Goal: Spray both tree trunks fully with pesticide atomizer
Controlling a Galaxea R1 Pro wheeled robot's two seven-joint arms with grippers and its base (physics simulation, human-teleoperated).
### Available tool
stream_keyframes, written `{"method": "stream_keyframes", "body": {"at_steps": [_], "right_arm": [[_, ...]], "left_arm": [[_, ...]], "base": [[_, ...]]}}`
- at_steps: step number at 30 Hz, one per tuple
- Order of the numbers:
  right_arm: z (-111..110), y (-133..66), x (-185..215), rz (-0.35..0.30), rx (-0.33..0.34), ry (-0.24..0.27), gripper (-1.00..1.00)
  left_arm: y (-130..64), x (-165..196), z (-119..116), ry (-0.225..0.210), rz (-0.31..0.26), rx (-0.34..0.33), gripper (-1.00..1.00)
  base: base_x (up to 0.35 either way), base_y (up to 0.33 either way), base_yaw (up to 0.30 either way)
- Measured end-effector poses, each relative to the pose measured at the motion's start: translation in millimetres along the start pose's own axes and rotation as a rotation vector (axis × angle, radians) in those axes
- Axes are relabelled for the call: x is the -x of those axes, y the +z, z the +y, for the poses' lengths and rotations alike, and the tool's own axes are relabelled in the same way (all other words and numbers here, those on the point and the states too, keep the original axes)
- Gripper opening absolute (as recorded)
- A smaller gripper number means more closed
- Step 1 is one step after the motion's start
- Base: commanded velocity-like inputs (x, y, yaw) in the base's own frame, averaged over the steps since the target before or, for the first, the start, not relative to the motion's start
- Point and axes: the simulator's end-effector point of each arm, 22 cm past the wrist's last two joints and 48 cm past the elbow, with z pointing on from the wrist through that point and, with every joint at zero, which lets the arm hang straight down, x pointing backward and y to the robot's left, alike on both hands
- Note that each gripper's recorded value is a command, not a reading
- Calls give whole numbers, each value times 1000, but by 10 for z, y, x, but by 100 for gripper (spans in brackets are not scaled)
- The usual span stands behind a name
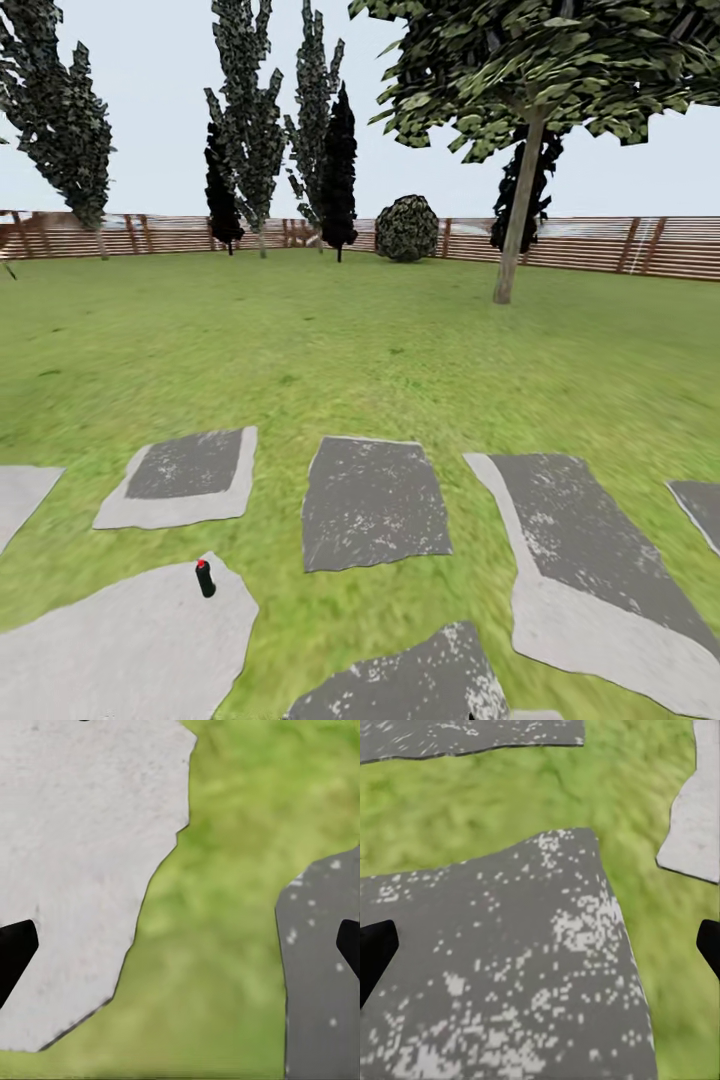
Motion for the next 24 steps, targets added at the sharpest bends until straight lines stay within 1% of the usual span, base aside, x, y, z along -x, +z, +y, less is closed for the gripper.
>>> {"method": "stream_keyframes", "body": {"at_steps": [9,13,17,24], "right_arm": [[0,0,1,0,0,0,100],[0,-1,2,-1,0,0,100],[1,-1,2,0,0,0,100],[2,-2,4,-1,0,0,100]], "left_arm": [[1,8,4,-3,-2,1,100],[0,8,8,-2,-2,2,100],[-1,11,7,-3,-3,2,100],[-2,9,13,-2,-3,3,100]], "base": [[1,-1,277],[78,0,277],[235,0,277],[324,0,277]]}}
